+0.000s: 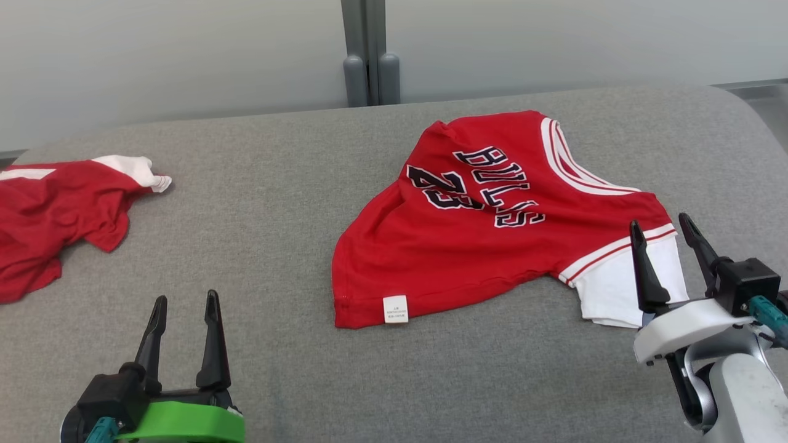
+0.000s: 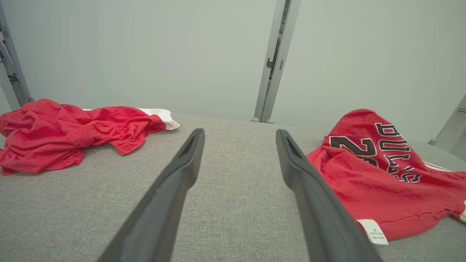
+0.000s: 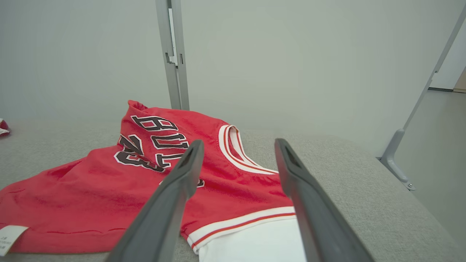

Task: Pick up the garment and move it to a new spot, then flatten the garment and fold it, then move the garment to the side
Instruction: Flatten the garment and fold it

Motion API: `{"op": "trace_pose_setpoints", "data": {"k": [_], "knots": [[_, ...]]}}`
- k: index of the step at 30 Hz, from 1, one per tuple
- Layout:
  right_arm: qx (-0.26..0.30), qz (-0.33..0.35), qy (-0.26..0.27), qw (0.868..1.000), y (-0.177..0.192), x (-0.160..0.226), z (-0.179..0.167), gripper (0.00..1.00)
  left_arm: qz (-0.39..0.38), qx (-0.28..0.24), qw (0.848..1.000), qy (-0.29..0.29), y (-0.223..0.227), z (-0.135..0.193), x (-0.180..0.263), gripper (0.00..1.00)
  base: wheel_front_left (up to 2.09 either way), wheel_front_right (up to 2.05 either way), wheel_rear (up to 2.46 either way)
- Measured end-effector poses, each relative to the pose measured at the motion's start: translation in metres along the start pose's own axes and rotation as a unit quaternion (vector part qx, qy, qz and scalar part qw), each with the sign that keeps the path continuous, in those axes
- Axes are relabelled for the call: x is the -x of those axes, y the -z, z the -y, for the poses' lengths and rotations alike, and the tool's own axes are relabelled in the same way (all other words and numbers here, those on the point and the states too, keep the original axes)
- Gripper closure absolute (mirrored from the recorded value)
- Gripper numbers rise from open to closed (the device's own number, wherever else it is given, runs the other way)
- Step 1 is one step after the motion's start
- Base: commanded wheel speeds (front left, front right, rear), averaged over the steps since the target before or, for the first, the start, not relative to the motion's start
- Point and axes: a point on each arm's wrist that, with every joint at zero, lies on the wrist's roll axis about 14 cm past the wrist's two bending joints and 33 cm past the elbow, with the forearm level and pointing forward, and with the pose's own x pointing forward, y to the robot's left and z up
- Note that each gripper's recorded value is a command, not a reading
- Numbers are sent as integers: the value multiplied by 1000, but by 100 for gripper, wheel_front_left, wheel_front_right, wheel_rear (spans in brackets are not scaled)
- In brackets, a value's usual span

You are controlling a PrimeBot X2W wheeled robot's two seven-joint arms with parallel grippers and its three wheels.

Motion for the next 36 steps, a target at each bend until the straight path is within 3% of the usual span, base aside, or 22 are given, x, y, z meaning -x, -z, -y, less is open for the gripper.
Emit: {"op": "trace_pose_setpoints", "data": {"k": [12, 31, 36], "knots": [[-19, 9, -16, 1000, -4, 41, -16, 0, 0, 9, 1000, 10, -1, 11, 8, 0, 0, 0, 0], [-31, -1, -22, 999, -1, 35, -22, 0, -10, 12, 1000, 0, 6, 8, 13, 0, 0, 0, 0], [-53, -40, 3, 998, 8, 24, -6, 0, -43, 18, 998, 28, 27, 26, 10, 0, 0, 0, 0]]}}
